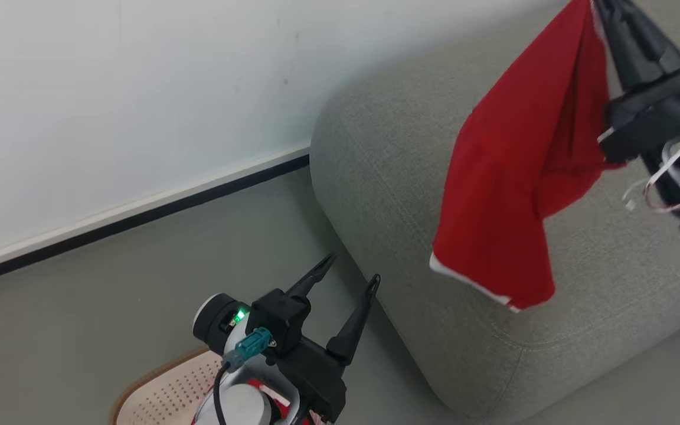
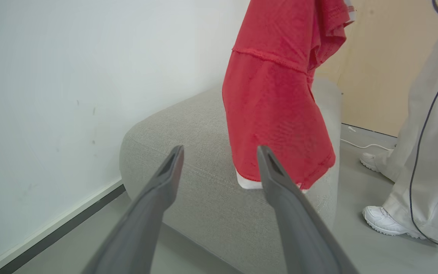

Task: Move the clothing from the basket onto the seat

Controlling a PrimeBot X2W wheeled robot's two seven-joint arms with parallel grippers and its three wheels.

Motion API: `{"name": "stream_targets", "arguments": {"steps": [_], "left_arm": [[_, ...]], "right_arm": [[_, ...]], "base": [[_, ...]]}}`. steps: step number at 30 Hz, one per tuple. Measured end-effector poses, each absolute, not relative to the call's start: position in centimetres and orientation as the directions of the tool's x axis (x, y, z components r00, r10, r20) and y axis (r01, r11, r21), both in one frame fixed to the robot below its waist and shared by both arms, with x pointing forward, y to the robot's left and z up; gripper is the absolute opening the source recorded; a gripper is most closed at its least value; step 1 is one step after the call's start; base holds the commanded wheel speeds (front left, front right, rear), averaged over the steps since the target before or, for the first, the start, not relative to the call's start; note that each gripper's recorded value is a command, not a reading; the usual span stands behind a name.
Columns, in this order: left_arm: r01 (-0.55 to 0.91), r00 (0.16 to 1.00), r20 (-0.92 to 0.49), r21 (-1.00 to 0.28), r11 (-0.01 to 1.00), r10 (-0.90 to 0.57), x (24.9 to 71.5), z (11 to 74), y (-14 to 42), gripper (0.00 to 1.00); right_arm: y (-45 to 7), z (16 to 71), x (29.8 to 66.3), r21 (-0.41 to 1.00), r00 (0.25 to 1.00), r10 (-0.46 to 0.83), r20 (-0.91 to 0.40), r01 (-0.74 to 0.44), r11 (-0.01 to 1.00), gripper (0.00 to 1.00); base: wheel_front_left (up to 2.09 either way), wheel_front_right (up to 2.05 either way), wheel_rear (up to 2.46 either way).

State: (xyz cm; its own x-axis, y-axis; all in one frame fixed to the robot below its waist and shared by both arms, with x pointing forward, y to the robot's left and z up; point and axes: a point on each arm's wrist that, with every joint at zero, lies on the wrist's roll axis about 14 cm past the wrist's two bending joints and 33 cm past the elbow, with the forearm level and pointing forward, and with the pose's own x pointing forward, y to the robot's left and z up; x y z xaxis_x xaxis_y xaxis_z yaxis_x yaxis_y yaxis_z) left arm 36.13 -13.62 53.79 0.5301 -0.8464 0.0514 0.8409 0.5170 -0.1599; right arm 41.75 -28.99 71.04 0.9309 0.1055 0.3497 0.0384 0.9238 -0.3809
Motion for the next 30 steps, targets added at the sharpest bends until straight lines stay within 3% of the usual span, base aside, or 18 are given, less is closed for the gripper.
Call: {"name": "stream_targets", "arguments": {"steps": [15, 30], "left_arm": [[0.786, 0.613, 0.064, -0.151, 0.600, -0.787, 40.8, 53.0, -10.0, 1.00], [0.720, 0.683, -0.006, -0.162, 0.674, -0.731, 44.8, 49.1, -6.2, 1.00]], "right_arm": [[-33.3, 79.8, 49.3, -0.442, 0.896, 0.027, 0.442, 0.192, 0.876, 0.00], [-35.9, 75.3, 56.9, -0.418, 0.929, -0.070, 0.364, 0.230, 0.879, 0.00]], "base": [[0.00, 0.00, 0.00], [0.00, 0.00, 0.00]]}}
